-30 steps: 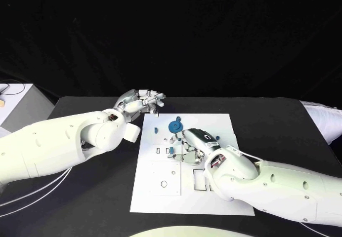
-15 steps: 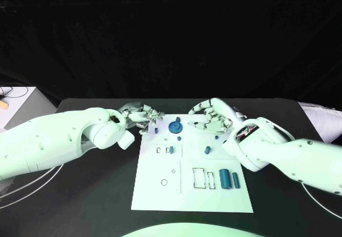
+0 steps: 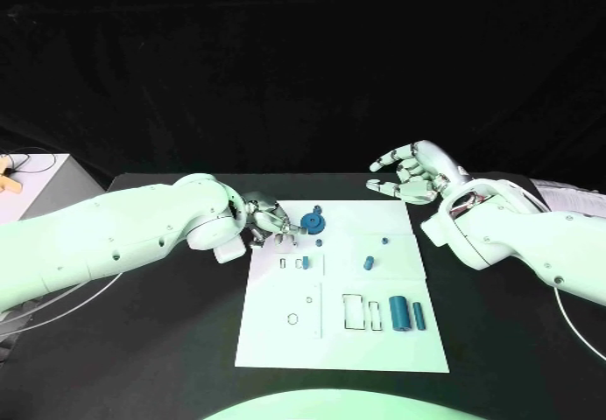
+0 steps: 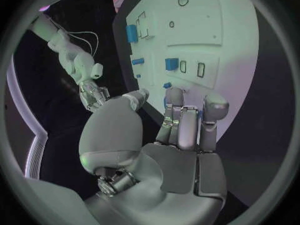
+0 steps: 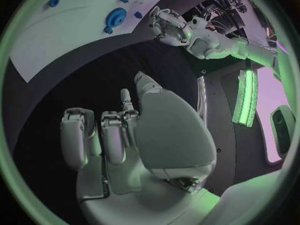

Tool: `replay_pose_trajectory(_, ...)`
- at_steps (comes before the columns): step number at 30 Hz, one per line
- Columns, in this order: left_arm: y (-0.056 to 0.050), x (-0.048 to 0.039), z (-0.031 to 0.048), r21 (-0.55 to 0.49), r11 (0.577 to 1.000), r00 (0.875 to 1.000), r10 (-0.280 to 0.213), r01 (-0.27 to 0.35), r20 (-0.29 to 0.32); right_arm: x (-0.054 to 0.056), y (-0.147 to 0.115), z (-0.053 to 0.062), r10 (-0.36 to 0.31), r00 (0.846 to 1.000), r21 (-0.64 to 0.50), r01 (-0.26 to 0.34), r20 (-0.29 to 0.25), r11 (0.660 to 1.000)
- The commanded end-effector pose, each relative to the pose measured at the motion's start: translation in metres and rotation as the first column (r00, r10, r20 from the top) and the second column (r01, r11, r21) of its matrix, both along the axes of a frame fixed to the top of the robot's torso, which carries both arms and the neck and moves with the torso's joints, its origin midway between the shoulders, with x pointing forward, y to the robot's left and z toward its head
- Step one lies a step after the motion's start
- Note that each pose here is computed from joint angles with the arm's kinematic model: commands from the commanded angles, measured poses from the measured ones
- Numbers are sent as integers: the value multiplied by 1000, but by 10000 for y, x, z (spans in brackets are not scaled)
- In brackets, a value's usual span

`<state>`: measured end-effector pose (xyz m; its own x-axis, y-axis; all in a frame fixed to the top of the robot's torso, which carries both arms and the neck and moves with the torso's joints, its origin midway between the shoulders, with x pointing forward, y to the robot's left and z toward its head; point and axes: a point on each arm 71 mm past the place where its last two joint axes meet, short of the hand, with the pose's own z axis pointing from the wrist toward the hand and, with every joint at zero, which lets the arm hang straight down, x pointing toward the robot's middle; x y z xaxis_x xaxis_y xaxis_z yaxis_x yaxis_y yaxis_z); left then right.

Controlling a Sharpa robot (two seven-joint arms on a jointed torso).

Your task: Assemble the parts on the task board

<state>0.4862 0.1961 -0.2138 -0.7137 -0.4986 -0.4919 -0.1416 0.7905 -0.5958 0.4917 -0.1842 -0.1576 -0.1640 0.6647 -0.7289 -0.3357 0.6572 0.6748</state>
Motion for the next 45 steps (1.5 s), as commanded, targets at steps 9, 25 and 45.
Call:
replay_pose_trajectory(9,-241,42,-5,185,975,991,-131,125,21,50,-79,6,-30,999,24,31,-32,999)
replay_pose_trajectory(25,-466,26,-55,249,941,972,-233,230,-17,59,-88,-3,-41,998,22,42,-44,999)
replay_pose_trajectory(45,-483,40,-104,268,928,966,-254,259,-54,48,-74,-11,-35,998,20,37,-51,999)
